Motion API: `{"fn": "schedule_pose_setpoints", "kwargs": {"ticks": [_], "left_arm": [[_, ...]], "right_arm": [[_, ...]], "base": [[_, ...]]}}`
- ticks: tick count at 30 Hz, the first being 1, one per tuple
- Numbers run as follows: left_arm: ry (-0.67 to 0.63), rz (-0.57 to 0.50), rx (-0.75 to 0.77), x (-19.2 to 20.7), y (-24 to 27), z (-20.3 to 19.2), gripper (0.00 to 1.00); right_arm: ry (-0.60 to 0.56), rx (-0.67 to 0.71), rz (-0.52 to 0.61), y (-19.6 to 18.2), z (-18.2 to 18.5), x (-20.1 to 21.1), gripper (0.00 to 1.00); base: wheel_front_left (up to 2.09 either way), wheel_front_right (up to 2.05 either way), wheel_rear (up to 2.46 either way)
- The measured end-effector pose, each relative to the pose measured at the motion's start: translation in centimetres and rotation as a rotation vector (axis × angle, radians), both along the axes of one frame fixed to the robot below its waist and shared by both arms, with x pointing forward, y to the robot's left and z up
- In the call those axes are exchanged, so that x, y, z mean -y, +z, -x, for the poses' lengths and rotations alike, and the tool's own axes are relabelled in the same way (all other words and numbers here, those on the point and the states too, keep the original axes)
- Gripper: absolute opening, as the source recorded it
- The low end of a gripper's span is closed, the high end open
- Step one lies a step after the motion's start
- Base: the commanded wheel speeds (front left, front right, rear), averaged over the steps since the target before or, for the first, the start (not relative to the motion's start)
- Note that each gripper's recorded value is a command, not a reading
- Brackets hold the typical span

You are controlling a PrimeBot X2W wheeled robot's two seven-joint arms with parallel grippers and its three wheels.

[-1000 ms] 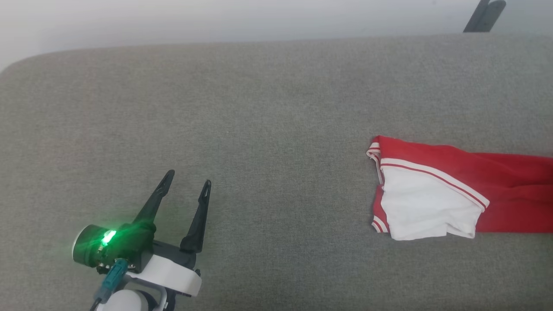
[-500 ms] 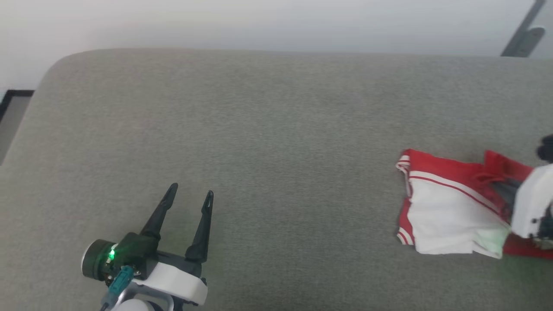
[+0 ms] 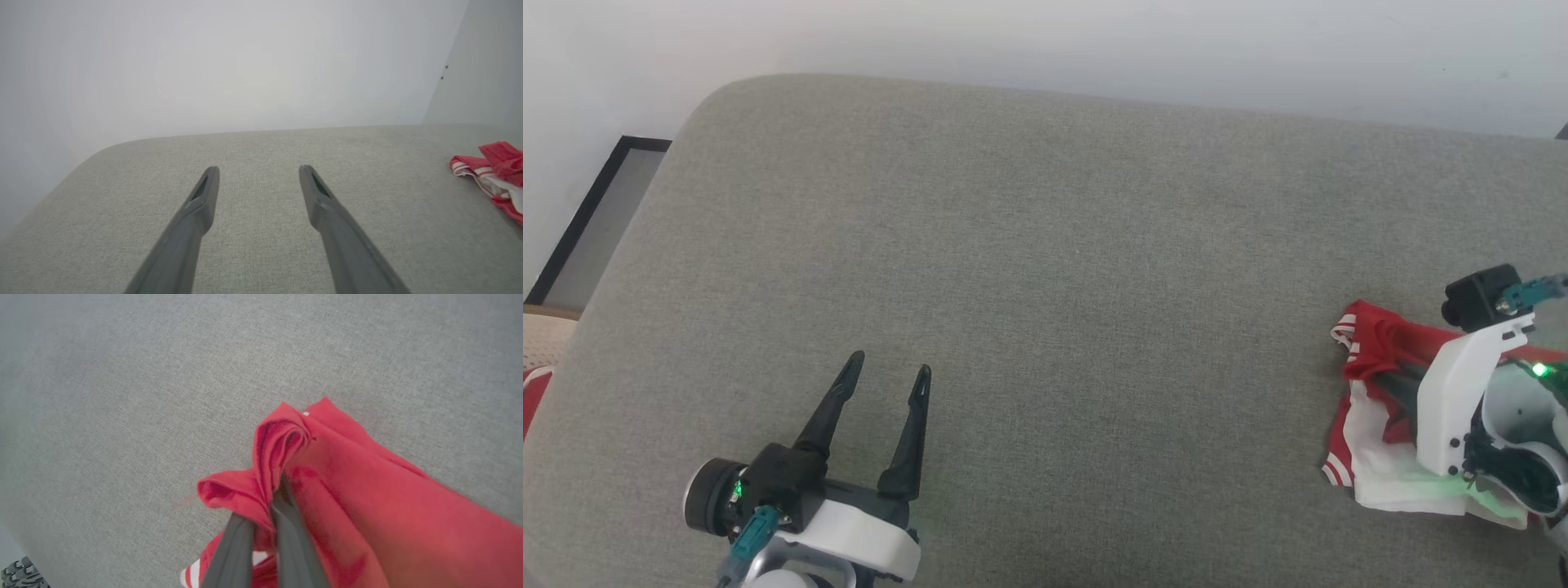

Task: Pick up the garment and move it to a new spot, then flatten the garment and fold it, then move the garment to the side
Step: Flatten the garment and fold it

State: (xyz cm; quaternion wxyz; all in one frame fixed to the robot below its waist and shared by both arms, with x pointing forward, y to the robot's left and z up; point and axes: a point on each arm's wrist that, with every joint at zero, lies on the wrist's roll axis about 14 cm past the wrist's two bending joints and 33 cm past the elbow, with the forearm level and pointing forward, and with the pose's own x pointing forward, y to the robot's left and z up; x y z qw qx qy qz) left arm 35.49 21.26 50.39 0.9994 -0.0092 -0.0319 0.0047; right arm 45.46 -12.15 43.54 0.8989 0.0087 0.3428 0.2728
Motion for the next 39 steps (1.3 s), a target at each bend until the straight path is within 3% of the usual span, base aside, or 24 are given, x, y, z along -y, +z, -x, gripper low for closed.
{"fn": "schedule_pose_setpoints", "kwargs": {"ticks": [7, 9, 10, 11, 22, 32, 39], "left_arm": [[0.003, 0.0, -0.001, -0.2, 0.0, -0.1, 1.0], [-0.006, 0.004, -0.001, 0.1, -0.1, -0.3, 1.0], [-0.011, 0.004, -0.001, 0.3, -0.1, -0.4, 1.0], [-0.015, 0.004, -0.001, 0.4, -0.1, -0.4, 1.0], [-0.064, 0.015, -0.018, 1.5, -0.8, -0.6, 1.0], [-0.085, 0.047, -0.011, 2.2, -0.6, 0.6, 1.0], [-0.078, 0.074, -0.01, 1.9, -0.6, 0.7, 1.0]], "right_arm": [[-0.033, -0.029, -0.001, -1.4, 0.7, 0.3, 0.0], [-0.039, -0.014, -0.004, -1.4, 0.8, 0.3, 0.45], [-0.043, -0.008, -0.006, -1.3, 0.8, 0.4, 0.85], [-0.048, -0.001, -0.008, -1.2, 0.9, 0.4, 1.0], [-0.161, 0.27, -0.087, 4.1, 0.0, 3.5, 1.0], [-0.345, 0.473, -0.143, 7.2, 2.6, 9.2, 1.0], [-0.433, 0.612, -0.121, 8.5, 4.2, 12.3, 1.0]], "base": [[0.0, 0.0, 0.0], [0.0, 0.0, 0.0], [0.0, 0.0, 0.0], [0.0, 0.0, 0.0], [0.0, 0.0, 0.0], [0.0, 0.0, 0.0], [0.0, 0.0, 0.0]]}}
